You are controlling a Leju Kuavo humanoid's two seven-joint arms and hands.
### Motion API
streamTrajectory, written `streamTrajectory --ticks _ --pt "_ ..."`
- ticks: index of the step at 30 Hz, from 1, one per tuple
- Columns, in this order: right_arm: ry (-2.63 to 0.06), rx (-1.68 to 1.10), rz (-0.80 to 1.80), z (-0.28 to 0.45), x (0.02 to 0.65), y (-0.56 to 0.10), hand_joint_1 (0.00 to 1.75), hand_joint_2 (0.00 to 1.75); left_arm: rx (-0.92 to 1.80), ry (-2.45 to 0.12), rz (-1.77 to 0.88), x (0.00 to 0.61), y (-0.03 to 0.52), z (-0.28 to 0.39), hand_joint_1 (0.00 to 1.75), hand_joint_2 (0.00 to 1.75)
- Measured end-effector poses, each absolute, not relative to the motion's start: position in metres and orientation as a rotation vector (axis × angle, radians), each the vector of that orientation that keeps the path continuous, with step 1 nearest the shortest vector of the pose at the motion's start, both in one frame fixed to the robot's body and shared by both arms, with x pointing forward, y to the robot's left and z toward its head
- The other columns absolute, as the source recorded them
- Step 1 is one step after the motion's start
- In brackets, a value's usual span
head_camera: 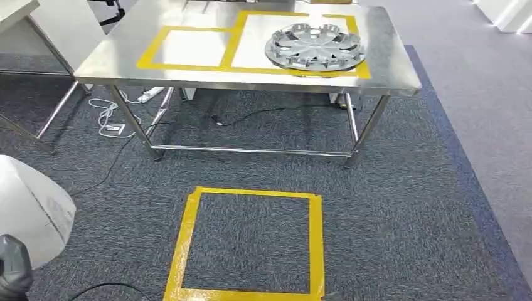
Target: Take the parts from the cabinet and place them on the table.
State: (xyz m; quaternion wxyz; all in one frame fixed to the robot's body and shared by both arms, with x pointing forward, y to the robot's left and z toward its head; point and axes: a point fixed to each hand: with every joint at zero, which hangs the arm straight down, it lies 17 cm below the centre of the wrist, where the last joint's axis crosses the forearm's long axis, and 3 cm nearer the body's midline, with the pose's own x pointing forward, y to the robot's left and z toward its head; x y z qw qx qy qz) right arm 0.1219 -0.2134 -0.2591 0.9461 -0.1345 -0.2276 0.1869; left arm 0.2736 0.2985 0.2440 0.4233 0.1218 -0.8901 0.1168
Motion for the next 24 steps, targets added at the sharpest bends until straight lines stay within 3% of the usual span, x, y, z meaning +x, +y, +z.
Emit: streamTrajectory --ticks 24 --pt "-0.425 -0.234 0.388 -0.263 0.110 -0.207 0.00 0.00 0.327 -2.231 0.291 0.273 0.300 0.246 1.75 1.75"
